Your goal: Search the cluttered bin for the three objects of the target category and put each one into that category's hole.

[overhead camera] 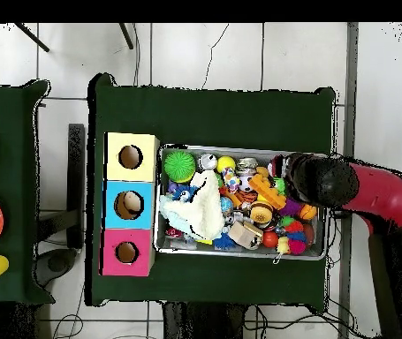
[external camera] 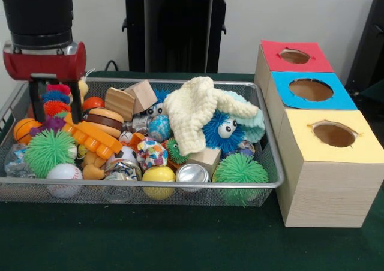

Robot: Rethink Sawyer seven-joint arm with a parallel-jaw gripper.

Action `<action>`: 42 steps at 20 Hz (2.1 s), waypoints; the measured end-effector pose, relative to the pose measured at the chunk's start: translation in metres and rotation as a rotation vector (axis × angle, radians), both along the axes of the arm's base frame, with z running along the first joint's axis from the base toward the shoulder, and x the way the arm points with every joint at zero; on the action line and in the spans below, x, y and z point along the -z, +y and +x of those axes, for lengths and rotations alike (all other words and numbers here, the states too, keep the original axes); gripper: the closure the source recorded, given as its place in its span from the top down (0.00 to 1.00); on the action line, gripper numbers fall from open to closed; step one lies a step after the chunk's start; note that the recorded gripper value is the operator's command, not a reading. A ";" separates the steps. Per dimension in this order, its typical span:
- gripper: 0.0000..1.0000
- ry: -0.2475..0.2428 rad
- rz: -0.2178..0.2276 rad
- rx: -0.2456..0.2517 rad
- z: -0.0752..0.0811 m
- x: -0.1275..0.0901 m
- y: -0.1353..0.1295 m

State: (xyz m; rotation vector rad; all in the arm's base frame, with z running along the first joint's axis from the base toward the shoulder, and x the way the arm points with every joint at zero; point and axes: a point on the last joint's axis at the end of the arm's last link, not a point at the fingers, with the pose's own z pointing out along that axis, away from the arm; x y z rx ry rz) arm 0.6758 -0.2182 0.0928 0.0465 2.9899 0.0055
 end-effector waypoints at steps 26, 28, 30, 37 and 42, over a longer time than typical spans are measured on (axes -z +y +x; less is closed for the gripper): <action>1.00 0.018 0.027 -0.027 -0.002 0.048 -0.003; 1.00 0.014 0.025 -0.021 0.000 0.046 -0.008; 1.00 0.002 0.024 -0.005 0.007 0.040 -0.019; 1.00 -0.034 0.022 0.017 0.023 0.025 -0.041; 1.00 -0.048 0.016 0.025 0.032 0.017 -0.050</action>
